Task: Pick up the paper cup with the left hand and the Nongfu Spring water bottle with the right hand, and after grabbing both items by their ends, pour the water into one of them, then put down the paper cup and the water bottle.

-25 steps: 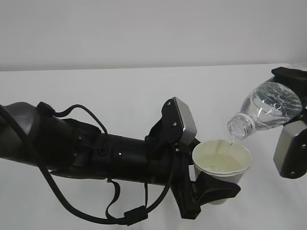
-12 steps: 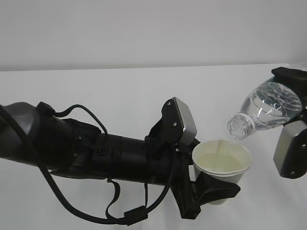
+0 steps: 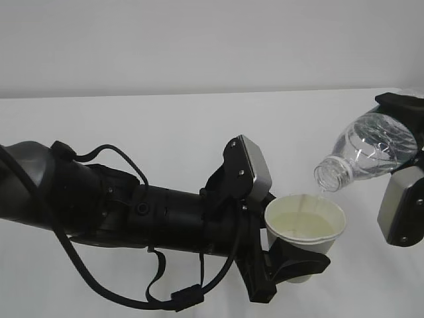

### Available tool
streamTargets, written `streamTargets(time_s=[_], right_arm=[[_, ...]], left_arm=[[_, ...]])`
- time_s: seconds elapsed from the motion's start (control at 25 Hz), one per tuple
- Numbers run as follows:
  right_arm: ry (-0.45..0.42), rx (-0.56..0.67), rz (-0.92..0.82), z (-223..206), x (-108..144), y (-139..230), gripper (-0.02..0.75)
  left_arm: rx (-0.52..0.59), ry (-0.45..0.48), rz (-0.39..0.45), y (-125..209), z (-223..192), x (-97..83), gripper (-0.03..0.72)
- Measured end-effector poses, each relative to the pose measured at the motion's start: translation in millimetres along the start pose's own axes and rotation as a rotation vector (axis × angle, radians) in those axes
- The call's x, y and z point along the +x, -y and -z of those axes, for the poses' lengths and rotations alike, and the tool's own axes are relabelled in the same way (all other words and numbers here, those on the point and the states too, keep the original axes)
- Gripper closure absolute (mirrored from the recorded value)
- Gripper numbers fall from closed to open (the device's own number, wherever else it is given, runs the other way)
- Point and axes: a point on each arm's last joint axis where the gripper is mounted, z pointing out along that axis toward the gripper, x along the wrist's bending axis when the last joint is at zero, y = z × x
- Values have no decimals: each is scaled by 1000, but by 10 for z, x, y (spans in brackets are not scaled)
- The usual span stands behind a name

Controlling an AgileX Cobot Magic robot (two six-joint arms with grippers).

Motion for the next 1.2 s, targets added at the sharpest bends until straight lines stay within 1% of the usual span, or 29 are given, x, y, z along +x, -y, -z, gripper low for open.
streamTargets(time_s=[0.36,0.48,0.68,1.12,1.2], right_arm=[[-1,-8,-105,0,0,-8,311],[-2,-16,-157,0,1,-15,311],[-1,-18,-303,0,-1,-16,311],[-4,-18,-631,0,-1,-16,311],[-5,-18,-713,0,-1,-16,311]], left_arm=[[22,-15,0,20,0,14,215],[13,-31,16,13,1,28,215],[-4,-56,44,-2,2,52,215],[-67,-46,65,-59,4,45,216],[-69,-46,65,-60,4,44,215]])
